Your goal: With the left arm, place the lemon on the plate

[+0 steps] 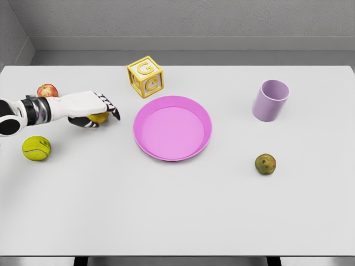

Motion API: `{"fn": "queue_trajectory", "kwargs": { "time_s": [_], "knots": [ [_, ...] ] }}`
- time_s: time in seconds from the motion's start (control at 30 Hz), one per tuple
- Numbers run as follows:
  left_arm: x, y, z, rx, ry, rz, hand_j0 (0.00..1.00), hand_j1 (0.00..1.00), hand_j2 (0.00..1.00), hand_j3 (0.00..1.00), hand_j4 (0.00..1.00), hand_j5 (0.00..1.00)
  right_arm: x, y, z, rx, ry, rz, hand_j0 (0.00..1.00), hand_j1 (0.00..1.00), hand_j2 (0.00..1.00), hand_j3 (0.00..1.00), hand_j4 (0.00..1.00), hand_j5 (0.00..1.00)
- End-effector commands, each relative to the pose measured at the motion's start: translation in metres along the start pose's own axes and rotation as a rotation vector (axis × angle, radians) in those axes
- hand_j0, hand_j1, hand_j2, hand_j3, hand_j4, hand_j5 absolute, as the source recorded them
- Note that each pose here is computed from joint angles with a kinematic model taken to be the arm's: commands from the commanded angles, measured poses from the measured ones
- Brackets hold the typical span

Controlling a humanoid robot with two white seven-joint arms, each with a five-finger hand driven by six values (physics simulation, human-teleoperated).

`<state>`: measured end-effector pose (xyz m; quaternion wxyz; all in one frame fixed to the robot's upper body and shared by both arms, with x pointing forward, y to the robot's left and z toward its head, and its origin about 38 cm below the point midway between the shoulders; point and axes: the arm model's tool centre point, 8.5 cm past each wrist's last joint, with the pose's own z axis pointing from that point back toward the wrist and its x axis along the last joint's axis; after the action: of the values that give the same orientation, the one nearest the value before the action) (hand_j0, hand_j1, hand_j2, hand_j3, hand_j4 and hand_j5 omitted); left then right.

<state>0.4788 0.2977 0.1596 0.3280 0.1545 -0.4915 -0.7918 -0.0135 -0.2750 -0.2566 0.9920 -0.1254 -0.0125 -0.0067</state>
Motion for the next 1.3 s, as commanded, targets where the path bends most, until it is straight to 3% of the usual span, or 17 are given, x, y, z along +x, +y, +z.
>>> {"fn": "queue_trajectory", "kwargs": {
  "time_s": [0.0, 0.03, 0.07, 0.33, 0.5, 0.53, 0.57, 0.63, 1.1, 1.27],
  "knots": [
    [0.000, 0.001, 0.000, 0.005, -0.001, 0.003, 0.68, 0.68, 0.68, 0.68, 0.68, 0.68, 0.000, 0.000, 0.000, -0.001, 0.000, -0.001, 1.00, 1.00, 1.00, 1.00, 1.00, 1.00],
    [0.001, 0.000, 0.000, 0.003, -0.002, 0.004, 0.76, 0.76, 0.76, 0.76, 0.76, 0.76, 0.000, 0.000, 0.000, -0.001, 0.000, -0.001, 1.00, 1.00, 1.00, 1.00, 1.00, 1.00],
    [0.002, 0.000, -0.002, 0.004, -0.005, 0.004, 1.00, 1.00, 1.00, 1.00, 1.00, 1.00, 0.000, 0.000, 0.000, -0.001, 0.000, -0.001, 1.00, 1.00, 1.00, 1.00, 1.00, 1.00],
    [-0.001, 0.000, 0.001, 0.001, 0.005, 0.004, 1.00, 1.00, 1.00, 1.00, 1.00, 1.00, 0.000, 0.000, 0.000, 0.001, 0.000, -0.001, 1.00, 1.00, 1.00, 1.00, 1.00, 1.00],
    [-0.014, -0.007, 0.012, -0.011, 0.043, 0.025, 1.00, 1.00, 1.00, 1.00, 1.00, 1.00, 0.000, 0.000, 0.000, 0.001, 0.000, -0.001, 1.00, 1.00, 1.00, 1.00, 1.00, 1.00],
    [-0.017, -0.010, 0.013, -0.017, 0.052, 0.031, 0.97, 0.97, 0.97, 0.97, 0.97, 0.97, 0.000, 0.000, 0.000, 0.001, 0.000, -0.001, 1.00, 1.00, 1.00, 1.00, 1.00, 1.00],
    [-0.017, -0.010, 0.013, -0.022, 0.052, 0.027, 0.82, 0.82, 0.82, 0.82, 0.82, 0.82, 0.000, 0.000, 0.000, -0.001, 0.000, -0.001, 1.00, 1.00, 1.00, 1.00, 1.00, 1.00],
    [-0.016, -0.010, 0.011, -0.038, 0.056, 0.000, 0.61, 0.61, 0.61, 0.61, 0.61, 0.61, 0.000, 0.000, 0.000, -0.001, 0.000, -0.001, 1.00, 1.00, 1.00, 1.00, 1.00, 1.00],
    [-0.013, -0.004, 0.009, -0.021, 0.045, -0.004, 0.50, 0.50, 0.50, 0.50, 0.50, 0.50, 0.000, 0.000, 0.000, -0.001, 0.000, -0.001, 1.00, 1.00, 1.00, 1.00, 1.00, 1.00],
    [-0.012, 0.009, 0.011, 0.008, 0.039, -0.017, 0.50, 0.50, 0.50, 0.50, 0.50, 0.50, 0.000, 0.000, 0.000, -0.001, 0.000, -0.001, 1.00, 1.00, 1.00, 1.00, 1.00, 1.00]
  ]
}}
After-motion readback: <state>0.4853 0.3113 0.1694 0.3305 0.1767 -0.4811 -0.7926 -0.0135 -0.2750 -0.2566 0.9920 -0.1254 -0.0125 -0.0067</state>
